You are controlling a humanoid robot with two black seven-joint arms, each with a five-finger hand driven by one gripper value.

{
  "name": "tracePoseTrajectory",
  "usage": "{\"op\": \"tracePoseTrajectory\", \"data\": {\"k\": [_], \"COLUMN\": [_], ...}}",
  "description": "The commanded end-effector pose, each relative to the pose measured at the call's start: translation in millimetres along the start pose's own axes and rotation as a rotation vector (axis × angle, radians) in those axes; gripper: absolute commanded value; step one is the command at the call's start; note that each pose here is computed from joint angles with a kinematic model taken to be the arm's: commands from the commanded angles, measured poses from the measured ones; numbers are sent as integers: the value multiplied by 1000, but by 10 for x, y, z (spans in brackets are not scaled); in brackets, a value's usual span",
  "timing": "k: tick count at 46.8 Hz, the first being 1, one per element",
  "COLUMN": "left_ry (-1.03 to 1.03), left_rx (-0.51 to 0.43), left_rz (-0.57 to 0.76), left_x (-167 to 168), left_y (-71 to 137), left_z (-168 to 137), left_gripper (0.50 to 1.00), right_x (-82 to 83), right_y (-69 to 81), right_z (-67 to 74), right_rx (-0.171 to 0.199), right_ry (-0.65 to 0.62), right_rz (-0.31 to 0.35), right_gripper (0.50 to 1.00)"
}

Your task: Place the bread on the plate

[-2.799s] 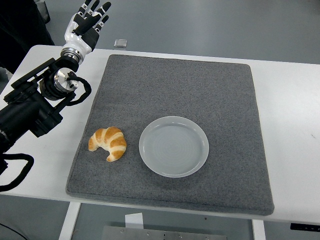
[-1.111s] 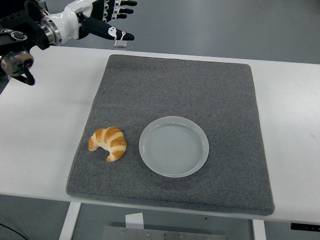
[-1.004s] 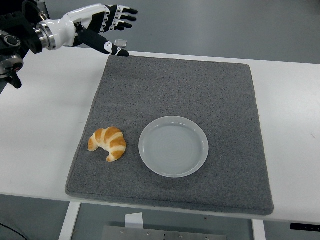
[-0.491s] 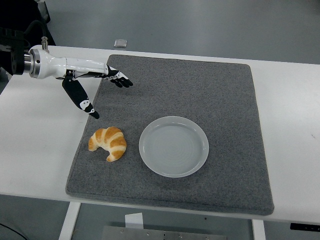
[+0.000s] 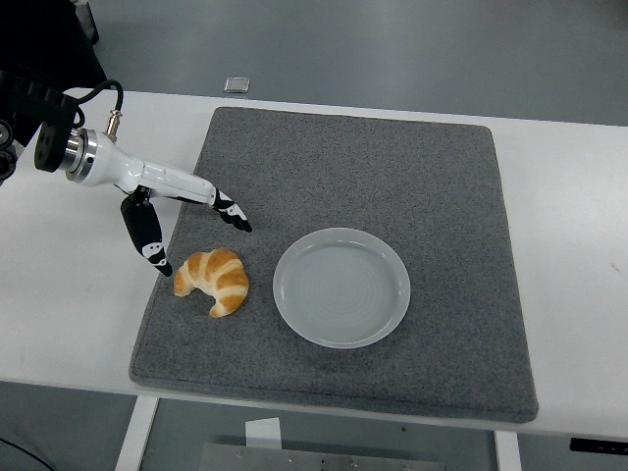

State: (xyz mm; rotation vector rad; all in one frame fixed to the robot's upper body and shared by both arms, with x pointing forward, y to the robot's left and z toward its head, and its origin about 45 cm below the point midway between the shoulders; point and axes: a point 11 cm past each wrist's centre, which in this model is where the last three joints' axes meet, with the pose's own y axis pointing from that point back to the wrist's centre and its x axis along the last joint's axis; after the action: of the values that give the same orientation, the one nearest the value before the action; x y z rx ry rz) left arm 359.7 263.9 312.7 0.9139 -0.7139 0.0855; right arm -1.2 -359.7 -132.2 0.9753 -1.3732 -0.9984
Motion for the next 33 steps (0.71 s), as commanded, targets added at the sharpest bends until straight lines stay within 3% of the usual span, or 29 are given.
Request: {"op": "tracePoseTrajectory", "data": {"k": [1,33], "left_ry": [-6,16], "left_rx": [-10,-4], "left_rz": [-5,-1], "left_x": [-16,-286], "left_y": [-65,-406], "left_z": [27,-138], "left_gripper": [996,996], "right_x": [0,0], "right_y": [0,0], "right_z": [-1,-1], "right_rx": [0,0], "right_ry": [0,0], "right_rz": [0,0], "right_gripper": [952,952]}}
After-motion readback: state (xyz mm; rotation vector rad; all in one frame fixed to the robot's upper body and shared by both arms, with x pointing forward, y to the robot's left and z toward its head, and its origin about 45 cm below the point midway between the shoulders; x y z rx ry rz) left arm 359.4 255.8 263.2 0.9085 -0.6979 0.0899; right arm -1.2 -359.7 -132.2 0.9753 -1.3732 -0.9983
